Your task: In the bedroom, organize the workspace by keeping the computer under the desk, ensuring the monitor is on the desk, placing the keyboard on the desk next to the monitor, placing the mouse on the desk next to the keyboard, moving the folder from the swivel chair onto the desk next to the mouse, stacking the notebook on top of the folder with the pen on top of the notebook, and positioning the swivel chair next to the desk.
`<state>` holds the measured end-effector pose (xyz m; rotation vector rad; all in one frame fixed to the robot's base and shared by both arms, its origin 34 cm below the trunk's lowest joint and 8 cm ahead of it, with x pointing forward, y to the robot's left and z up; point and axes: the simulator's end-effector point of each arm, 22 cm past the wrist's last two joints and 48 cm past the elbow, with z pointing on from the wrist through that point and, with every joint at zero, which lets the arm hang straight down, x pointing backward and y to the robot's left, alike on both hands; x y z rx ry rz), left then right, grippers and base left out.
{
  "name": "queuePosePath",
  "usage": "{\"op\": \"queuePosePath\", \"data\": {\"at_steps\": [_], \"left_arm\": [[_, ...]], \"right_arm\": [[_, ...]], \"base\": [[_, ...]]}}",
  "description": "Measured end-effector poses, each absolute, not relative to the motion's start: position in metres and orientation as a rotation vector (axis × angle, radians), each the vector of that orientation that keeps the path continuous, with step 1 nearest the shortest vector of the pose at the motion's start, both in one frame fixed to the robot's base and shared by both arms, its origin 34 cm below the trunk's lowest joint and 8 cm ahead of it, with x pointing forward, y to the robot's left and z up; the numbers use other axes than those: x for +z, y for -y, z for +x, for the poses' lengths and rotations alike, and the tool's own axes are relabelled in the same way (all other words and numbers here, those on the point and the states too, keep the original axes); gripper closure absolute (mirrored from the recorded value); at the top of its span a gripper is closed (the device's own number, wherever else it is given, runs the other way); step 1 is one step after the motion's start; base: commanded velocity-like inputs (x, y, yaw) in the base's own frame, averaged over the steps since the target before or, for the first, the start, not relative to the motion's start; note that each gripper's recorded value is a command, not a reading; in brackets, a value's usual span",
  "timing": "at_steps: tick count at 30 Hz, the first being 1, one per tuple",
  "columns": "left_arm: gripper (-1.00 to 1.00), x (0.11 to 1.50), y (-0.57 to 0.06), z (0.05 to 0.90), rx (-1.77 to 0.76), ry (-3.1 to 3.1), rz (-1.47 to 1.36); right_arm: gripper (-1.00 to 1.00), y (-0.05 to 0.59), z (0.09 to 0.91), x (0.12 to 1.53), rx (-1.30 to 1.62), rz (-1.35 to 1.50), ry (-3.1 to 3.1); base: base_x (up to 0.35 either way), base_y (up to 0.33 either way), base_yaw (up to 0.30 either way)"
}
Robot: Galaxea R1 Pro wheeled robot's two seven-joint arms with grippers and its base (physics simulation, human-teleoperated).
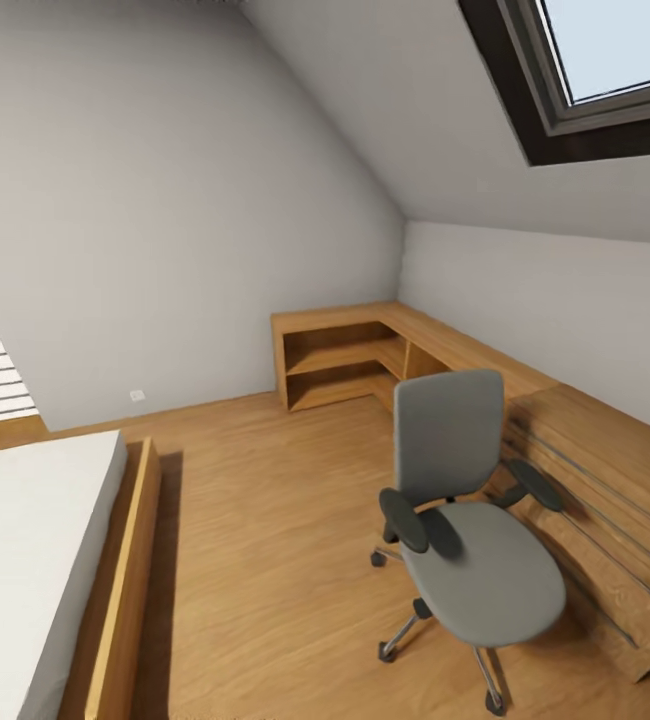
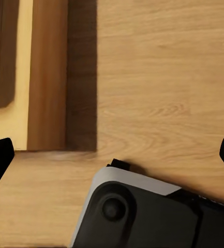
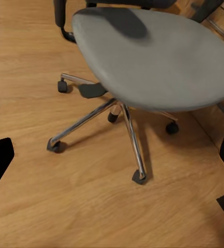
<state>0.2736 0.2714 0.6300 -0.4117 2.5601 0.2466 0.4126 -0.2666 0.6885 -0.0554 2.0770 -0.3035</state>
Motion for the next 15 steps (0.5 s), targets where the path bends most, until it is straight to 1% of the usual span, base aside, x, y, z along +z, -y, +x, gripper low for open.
{"op": "queuePosePath", "data": {"at_steps": [4,8,13,15], "left_arm": [[-1.00,0.6290,-0.2711,0.2709,0.249,-2.566,-0.399],[-1.00,0.6288,-0.2704,0.2702,0.251,-2.568,-0.374],[-1.00,0.6296,-0.2682,0.2722,0.247,-2.564,-0.360],[-1.00,0.6299,-0.2672,0.2733,0.245,-2.562,-0.356]], "right_arm": [[-1.00,0.2698,0.4134,0.6896,-0.308,-0.058,-2.073],[-1.00,0.2700,0.4146,0.6910,-0.308,-0.059,-2.068],[-1.00,0.2694,0.4167,0.6932,-0.305,-0.060,-2.060],[-1.00,0.2682,0.4179,0.6943,-0.302,-0.062,-2.055]], "base": [[0.087,-0.024,0.239],[0.227,-0.068,0.170],[0.266,-0.083,0.076],[0.137,-0.052,0.022]]}}
